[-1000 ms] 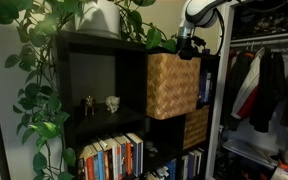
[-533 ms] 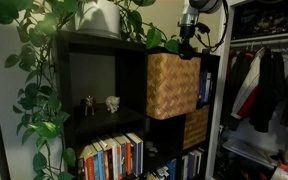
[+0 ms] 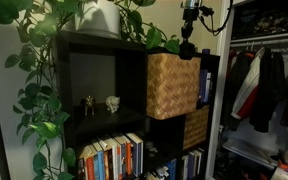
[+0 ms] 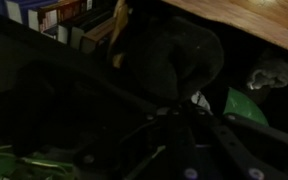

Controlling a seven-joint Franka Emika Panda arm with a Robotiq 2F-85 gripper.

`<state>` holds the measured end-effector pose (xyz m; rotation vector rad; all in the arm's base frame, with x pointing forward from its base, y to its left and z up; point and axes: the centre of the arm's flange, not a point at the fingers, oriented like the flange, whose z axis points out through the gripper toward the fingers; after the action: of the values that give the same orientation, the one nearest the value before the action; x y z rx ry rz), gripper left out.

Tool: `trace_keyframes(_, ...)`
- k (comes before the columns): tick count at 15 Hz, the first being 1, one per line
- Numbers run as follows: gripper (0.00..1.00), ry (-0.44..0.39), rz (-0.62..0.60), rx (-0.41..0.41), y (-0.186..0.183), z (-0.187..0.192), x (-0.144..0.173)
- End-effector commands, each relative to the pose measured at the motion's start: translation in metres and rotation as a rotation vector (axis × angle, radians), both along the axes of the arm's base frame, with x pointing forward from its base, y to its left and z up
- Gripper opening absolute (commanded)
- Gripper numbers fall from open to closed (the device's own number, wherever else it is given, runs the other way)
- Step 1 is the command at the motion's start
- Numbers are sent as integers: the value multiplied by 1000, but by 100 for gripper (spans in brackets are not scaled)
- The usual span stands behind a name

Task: Push out the compartment, take out two black objects then push the compartment black inside.

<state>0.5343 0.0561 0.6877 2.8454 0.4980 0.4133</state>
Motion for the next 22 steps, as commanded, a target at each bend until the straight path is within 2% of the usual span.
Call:
trace_keyframes(1,3,-54,-21,-41,-5,35,-3)
trace_keyframes(4,3,-130,-18,-37,-16,55,-2)
trace_keyframes(7,3,-268,-66,-44,-27,73,3)
trace_keyframes(13,3,-493,-151,29,-43,109,14)
trace_keyframes(18,3,-765,-196,58,-45,125,10)
trace_keyframes(20,3,-751,-203,31,-45,129,6)
trace_keyframes(22,3,-703,-193,3,-47,129,3)
